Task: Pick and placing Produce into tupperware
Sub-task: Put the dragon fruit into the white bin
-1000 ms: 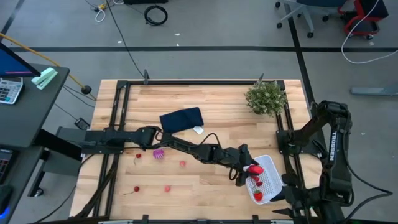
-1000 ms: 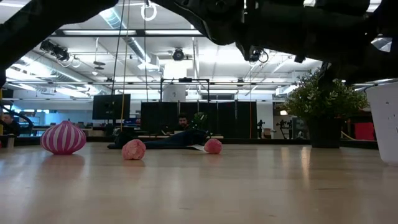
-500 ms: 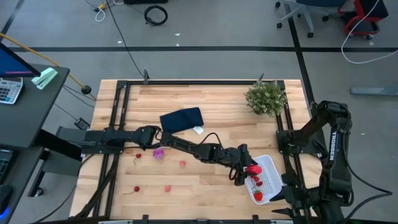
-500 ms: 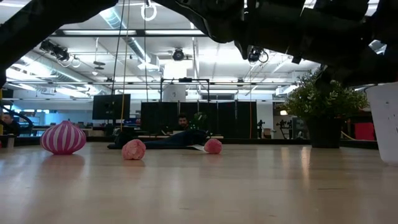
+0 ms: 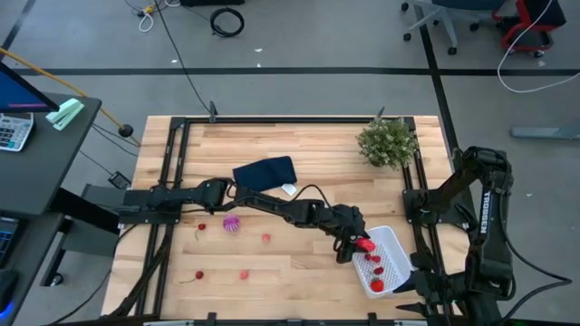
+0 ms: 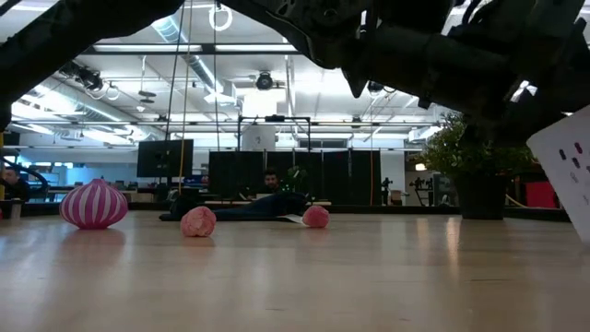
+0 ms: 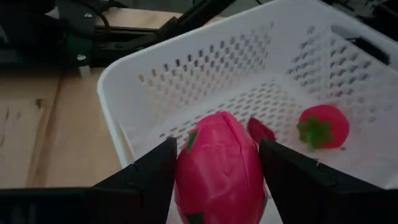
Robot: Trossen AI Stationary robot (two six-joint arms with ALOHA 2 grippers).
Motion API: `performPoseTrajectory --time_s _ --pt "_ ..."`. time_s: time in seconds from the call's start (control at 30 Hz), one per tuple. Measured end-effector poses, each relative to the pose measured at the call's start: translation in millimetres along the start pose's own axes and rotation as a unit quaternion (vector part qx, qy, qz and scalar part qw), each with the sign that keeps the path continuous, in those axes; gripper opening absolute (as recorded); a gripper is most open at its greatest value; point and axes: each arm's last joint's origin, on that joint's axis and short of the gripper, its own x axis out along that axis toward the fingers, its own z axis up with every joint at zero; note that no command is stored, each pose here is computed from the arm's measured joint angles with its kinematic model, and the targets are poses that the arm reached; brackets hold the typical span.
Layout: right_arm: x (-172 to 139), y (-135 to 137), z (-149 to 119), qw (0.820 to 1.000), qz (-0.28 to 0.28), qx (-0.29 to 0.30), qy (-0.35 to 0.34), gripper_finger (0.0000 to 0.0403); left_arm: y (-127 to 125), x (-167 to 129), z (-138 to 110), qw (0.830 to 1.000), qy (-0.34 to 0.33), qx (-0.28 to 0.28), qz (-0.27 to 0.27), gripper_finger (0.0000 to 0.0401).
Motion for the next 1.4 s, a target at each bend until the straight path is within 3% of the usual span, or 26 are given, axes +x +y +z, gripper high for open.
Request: performPoseTrajectory --time_s 0.57,0.8,1.07,1.4 --pt "0 0 0 1.000 -0.002 0.000 -0.007 0.0183 -2 -1 7 1.000 0.002 0.023 0.000 0.0231" --pt "0 0 0 1.000 -0.002 0.000 -0.007 0.0183 -4 -1 17 0.999 -0.051 0.009 -0.007 0.0231" --pt "0 0 0 1.000 -0.002 0.000 -0.007 0.0183 -4 -1 18 0.998 -0.060 0.009 -0.008 0.0231" --pt "0 0 1 1.000 -0.003 0.000 -0.011 0.0183 -12 0 17 0.997 -0.058 0.058 -0.012 0.0236"
